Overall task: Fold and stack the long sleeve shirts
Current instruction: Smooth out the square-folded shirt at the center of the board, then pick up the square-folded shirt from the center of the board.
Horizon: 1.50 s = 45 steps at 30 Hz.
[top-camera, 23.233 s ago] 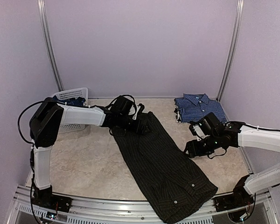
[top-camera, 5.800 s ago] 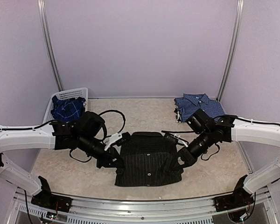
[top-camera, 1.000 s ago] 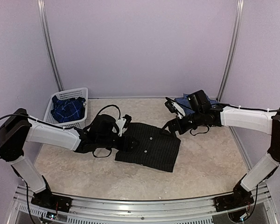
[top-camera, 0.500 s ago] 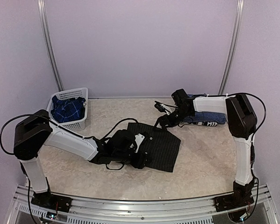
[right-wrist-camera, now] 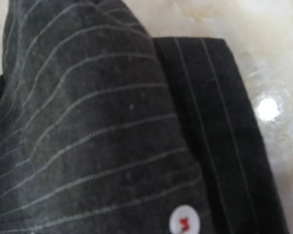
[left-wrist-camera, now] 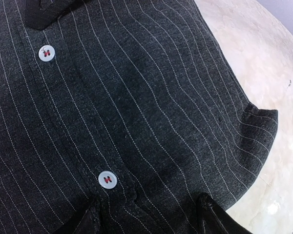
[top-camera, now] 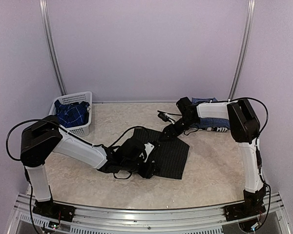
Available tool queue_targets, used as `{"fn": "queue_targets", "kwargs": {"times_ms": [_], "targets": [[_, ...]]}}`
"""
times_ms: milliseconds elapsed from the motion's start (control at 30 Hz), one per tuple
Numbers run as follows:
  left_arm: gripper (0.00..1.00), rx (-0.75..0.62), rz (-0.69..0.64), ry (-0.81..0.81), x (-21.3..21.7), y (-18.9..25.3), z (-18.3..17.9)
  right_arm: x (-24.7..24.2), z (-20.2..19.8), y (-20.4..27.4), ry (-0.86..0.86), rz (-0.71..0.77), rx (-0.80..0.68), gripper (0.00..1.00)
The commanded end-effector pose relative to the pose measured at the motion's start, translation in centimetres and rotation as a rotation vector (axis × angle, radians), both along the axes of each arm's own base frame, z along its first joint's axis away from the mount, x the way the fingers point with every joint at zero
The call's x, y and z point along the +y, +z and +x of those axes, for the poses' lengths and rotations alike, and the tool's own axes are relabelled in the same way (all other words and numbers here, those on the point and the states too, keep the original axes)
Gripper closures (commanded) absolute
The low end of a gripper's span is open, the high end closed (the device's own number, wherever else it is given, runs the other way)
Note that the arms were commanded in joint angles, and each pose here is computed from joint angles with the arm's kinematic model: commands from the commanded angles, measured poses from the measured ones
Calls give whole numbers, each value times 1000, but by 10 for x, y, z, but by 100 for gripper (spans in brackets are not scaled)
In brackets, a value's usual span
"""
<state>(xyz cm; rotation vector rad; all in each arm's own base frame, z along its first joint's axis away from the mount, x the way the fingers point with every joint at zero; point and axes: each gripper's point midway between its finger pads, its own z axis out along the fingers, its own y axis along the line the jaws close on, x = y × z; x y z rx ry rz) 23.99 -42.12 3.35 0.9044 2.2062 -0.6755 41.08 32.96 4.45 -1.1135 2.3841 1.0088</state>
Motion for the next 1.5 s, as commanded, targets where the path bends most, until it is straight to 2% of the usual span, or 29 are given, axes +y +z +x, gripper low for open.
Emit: {"fn": "queue_targets", "kwargs": {"times_ms": [0, 100, 333, 600, 900, 1133, 1233, 1467], "targets": [[37, 21, 67, -20, 4, -21, -7, -21, 4, -23, -8, -76, 23, 12], [38, 21, 74, -23, 5, -22, -7, -30, 5, -29, -5, -94, 42, 14], [38, 24, 91, -28, 7, -27, -8, -45, 27, -6, -64, -93, -47, 14], [38, 33, 101, -30, 9, -33, -11, -56, 40, 18, -139, -10, -95, 12], [38, 28, 104, -31, 9, -32, -10, -38, 14, 4, -39, 104, 85, 12], [38, 31, 105, -30, 10, -32, -10, -27, 0, -25, -11, 27, 157, 14], [38, 33, 106, -29, 12, -31, -12, -27, -9, -38, 2, 8, 196, 18], [38, 2, 124, -4, 17, -29, -6, -15, -61, -49, 117, -9, 287, 29]]}}
